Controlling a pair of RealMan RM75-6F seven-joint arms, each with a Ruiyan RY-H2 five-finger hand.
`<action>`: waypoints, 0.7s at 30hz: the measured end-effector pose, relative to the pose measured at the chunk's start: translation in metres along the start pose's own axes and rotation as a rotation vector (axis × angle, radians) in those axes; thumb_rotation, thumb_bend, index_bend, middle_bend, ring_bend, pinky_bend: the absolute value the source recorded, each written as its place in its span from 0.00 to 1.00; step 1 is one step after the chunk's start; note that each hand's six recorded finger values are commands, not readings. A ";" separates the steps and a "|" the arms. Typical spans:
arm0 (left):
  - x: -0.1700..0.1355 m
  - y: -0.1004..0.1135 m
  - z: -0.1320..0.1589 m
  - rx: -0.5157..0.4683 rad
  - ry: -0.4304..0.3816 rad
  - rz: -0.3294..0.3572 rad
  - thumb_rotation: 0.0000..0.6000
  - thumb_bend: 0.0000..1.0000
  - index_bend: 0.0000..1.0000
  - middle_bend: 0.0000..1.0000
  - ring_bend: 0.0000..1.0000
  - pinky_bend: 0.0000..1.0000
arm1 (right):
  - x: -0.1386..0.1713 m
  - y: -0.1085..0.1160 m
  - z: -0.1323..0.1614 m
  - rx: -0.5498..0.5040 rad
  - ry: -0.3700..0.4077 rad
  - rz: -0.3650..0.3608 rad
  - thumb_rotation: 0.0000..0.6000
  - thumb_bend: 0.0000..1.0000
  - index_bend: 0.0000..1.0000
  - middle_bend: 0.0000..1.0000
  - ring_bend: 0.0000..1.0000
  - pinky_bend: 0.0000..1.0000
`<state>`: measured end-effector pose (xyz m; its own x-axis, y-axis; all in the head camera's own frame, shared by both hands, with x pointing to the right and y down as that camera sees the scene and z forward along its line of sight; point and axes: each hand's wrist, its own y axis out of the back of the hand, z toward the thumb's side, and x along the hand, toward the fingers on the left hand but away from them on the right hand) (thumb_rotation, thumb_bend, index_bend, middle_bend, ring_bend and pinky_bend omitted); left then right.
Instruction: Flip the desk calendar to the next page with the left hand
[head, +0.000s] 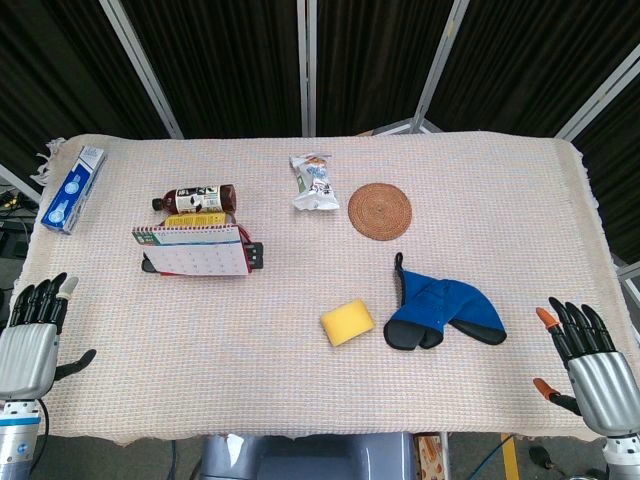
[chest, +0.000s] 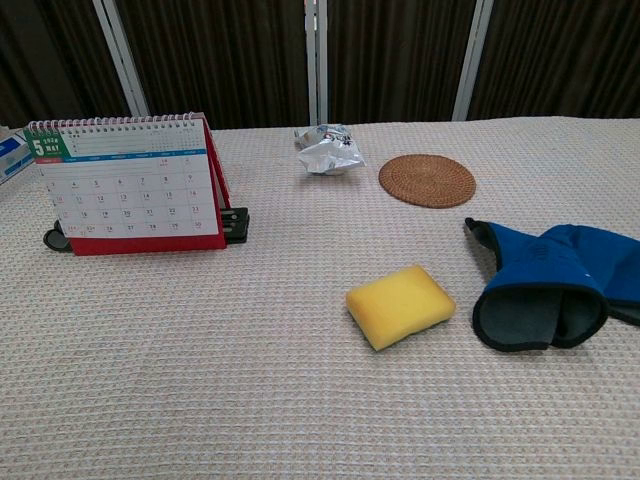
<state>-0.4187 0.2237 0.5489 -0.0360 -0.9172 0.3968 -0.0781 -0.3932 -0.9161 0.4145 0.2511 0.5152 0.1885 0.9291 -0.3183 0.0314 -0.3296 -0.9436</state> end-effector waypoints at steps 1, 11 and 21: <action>0.000 0.000 0.000 0.000 0.000 -0.001 1.00 0.04 0.00 0.00 0.00 0.00 | 0.000 0.000 0.000 -0.001 -0.001 0.000 1.00 0.03 0.00 0.00 0.00 0.00; 0.009 -0.008 0.005 -0.079 0.033 0.012 1.00 0.69 0.00 0.64 0.64 0.57 | -0.001 0.000 -0.001 -0.014 -0.004 0.003 1.00 0.03 0.00 0.00 0.00 0.00; 0.037 -0.048 0.009 -0.262 0.140 -0.170 1.00 0.79 0.00 0.65 0.66 0.61 | -0.001 0.003 -0.001 -0.028 0.000 0.003 1.00 0.03 0.00 0.00 0.00 0.00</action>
<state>-0.4068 0.2085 0.6070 -0.1352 -0.8151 0.5633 -0.3475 -0.4934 -0.7973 0.4151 0.2492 0.5129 0.1890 0.9281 -0.3206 0.0584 -0.3366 -0.9398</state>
